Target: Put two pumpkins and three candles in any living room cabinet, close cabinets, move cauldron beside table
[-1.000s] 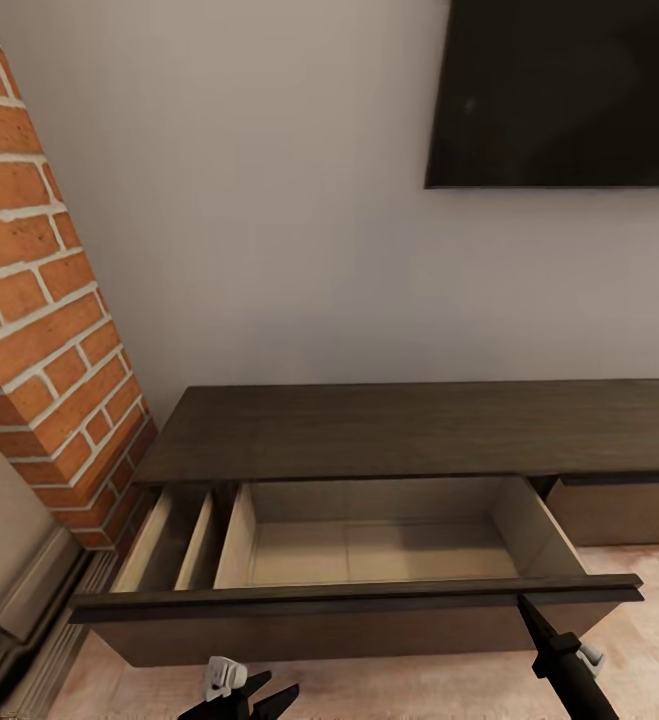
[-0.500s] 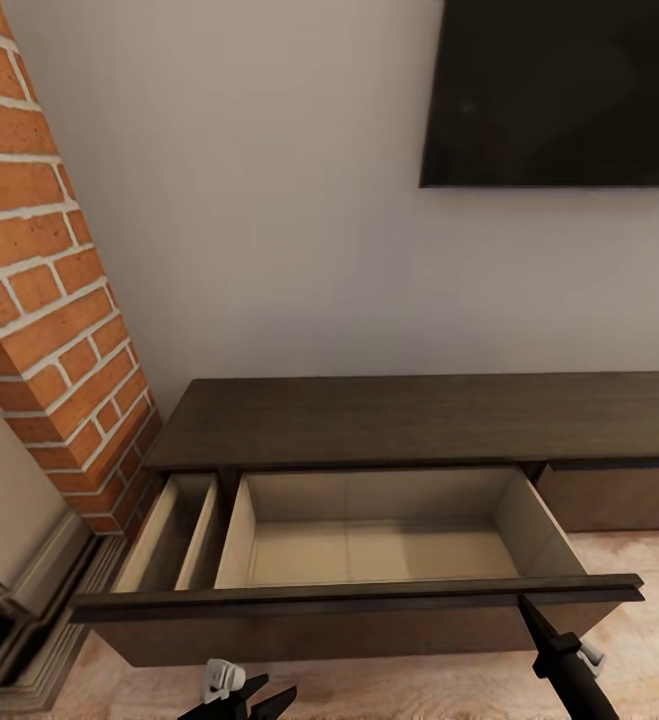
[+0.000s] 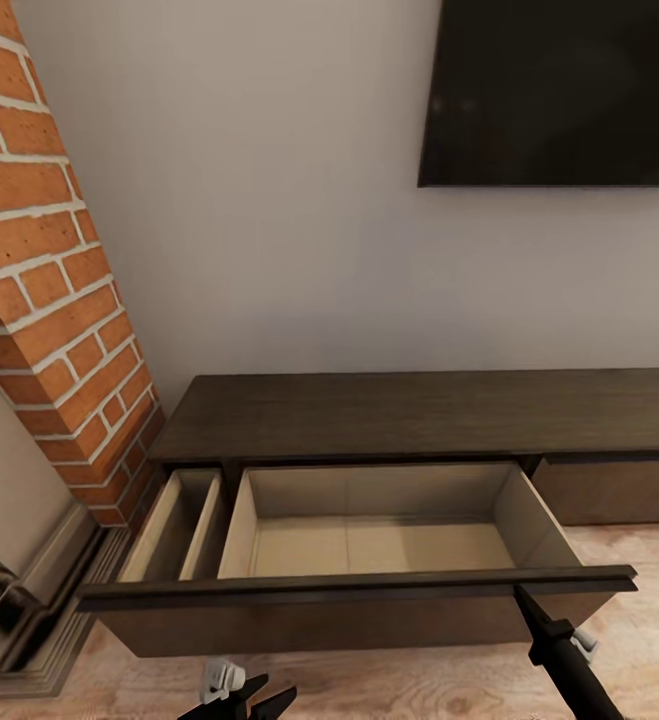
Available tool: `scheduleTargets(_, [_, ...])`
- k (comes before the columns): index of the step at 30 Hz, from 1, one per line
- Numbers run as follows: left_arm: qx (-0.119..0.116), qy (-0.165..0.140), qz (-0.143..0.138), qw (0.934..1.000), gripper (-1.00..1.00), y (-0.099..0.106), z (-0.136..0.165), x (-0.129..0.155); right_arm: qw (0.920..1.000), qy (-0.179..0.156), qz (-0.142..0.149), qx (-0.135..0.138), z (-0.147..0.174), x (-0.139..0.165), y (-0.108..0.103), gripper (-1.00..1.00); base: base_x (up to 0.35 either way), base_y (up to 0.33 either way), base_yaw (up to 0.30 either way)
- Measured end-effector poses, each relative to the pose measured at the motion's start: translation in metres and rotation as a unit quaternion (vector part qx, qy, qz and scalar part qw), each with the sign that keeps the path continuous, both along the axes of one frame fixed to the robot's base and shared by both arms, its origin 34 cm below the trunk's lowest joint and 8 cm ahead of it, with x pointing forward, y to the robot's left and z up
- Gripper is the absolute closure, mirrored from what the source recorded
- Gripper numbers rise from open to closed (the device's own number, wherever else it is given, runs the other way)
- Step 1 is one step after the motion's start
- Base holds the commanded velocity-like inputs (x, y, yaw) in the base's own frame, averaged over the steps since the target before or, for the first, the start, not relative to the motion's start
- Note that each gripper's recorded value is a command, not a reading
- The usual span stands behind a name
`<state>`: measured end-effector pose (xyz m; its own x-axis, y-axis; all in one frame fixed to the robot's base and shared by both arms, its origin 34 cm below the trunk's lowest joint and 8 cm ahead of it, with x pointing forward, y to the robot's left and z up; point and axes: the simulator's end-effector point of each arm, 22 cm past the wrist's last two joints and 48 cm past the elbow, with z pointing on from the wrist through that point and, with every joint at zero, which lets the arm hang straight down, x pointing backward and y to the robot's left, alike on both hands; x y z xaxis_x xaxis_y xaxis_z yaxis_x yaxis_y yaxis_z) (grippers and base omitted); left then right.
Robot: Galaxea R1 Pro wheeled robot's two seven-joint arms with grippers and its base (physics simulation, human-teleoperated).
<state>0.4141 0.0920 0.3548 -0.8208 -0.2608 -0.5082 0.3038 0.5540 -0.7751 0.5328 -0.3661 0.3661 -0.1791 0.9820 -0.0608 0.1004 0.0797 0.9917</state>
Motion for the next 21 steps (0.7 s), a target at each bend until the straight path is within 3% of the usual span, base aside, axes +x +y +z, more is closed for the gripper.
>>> scheduleTargets(2, [0.0,0.0,0.0,1.0,-1.0,0.0,0.0,0.0,1.0,0.001,0.0,0.0,0.0,0.001,0.0,1.0,-0.031,0.0,0.0])
scheduleTargets(3, [0.0,0.0,0.0,1.0,-1.0,0.0,0.0,0.0,1.0,0.001,0.0,0.0,0.0,0.002,0.0,-1.0,-0.017,0.0,0.0])
scheduleTargets(5, [0.0,0.0,0.0,1.0,-1.0,0.0,0.0,0.0,0.9997,-0.02,0.009,0.013,0.005,-0.016,0.006,-1.0,-0.007,0.0,0.0])
scheduleTargets(11, [0.0,0.0,0.0,1.0,-1.0,0.0,0.0,0.0,0.9997,-0.02,0.009,0.013,0.005,-0.016,0.006,-1.0,-0.009,0.0,0.0])
scheduleTargets(21, [0.0,0.0,0.0,1.0,-1.0,0.0,0.0,0.0,0.9997,-0.02,0.009,0.013,0.005,-0.016,0.006,-1.0,-0.164,0.0,0.0])
